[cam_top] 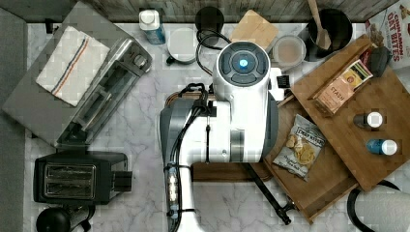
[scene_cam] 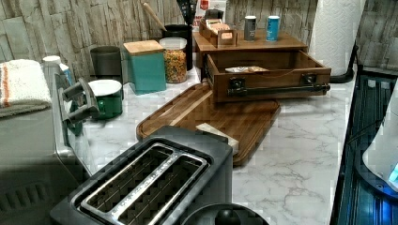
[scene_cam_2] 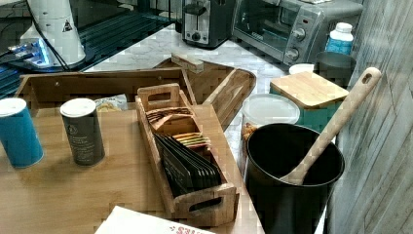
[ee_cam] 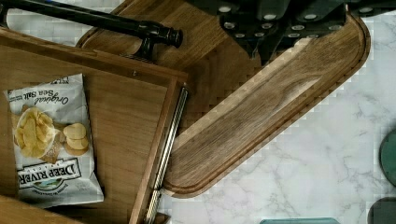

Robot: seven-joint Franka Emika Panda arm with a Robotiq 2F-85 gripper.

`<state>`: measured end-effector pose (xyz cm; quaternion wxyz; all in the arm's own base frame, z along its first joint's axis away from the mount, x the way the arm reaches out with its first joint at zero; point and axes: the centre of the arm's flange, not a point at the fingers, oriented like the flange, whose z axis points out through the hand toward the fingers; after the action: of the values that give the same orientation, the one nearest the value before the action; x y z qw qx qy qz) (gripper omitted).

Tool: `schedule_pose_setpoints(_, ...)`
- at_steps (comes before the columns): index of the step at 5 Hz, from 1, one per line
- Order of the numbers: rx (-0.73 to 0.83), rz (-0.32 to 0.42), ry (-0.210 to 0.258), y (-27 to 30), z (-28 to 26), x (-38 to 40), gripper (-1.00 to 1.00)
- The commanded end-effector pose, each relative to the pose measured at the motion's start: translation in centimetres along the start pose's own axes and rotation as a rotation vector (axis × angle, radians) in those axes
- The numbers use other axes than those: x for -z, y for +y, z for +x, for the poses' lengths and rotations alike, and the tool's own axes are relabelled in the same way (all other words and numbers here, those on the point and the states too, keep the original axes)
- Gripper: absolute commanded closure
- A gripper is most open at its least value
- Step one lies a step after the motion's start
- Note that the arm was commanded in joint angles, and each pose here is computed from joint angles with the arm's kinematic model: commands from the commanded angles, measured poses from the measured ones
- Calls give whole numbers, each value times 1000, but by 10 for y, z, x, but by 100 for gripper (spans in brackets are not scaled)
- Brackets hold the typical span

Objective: Close the drawer.

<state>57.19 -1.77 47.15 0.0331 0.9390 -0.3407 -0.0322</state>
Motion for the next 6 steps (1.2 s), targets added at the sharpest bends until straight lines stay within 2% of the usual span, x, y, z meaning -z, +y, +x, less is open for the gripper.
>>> schedule_pose_setpoints(1,-1,-14,-1,3,1,-5,100)
schedule_pose_setpoints(2,76,-18,21,-1,-13,-15,100)
schedule_pose_setpoints(3,234,-20,35,-11,-29,-30,100)
schedule_pose_setpoints(4,348,-22,26,-20,-48,-52,100)
schedule_pose_setpoints(5,536,0,69,-26,-71,-79,100)
schedule_pose_setpoints(6,701,-8,87,-24,-89,-106,100)
